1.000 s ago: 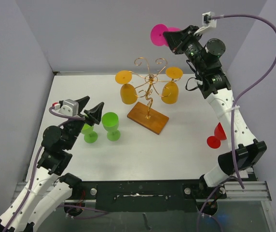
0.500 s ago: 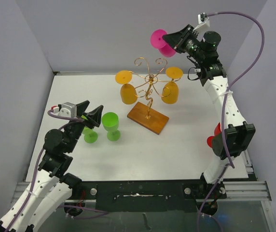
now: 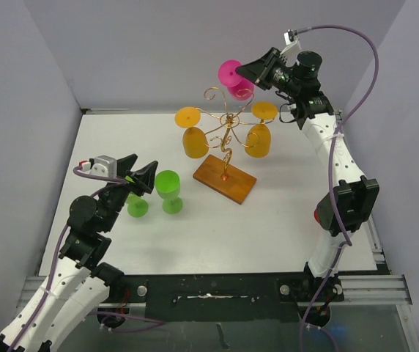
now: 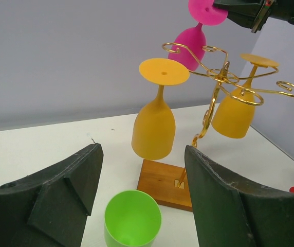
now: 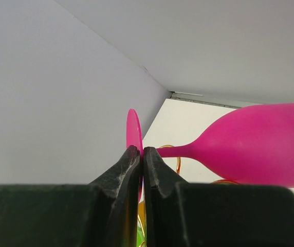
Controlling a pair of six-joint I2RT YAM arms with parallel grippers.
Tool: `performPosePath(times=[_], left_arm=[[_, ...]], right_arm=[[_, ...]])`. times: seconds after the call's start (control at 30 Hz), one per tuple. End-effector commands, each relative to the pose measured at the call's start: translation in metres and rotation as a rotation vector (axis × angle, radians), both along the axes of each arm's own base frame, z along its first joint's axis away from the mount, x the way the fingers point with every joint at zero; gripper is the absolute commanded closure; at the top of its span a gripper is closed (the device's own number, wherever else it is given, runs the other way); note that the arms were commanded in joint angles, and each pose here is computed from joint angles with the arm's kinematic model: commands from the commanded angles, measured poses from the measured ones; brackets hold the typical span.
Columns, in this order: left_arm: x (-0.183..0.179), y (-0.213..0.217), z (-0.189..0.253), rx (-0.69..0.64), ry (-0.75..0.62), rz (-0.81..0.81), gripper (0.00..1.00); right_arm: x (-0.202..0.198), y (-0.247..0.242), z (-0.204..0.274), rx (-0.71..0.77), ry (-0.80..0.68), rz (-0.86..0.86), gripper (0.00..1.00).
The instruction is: Place the wine glass upside down on the wine glass rack
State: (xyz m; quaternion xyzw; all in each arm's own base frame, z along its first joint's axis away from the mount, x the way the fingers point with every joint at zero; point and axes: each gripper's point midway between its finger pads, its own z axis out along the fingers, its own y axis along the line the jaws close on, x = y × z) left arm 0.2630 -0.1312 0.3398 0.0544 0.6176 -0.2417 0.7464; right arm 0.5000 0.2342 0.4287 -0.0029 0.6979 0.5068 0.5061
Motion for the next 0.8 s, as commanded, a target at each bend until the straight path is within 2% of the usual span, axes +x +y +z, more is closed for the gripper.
performPosePath(times=[0.0, 0.77], left_arm=[[-0.002, 0.002, 0.012, -0.032, -0.036, 0.002, 0.37], [-0.001, 0.003, 0.01, -0.029, -0.028, 0.008, 0.37]], right_arm=[[-0.019, 0.011, 0.028, 0.022, -0.054, 0.063, 1.0], [-0.032, 0.012, -0.003, -0.008, 0.066, 0.029, 1.0]])
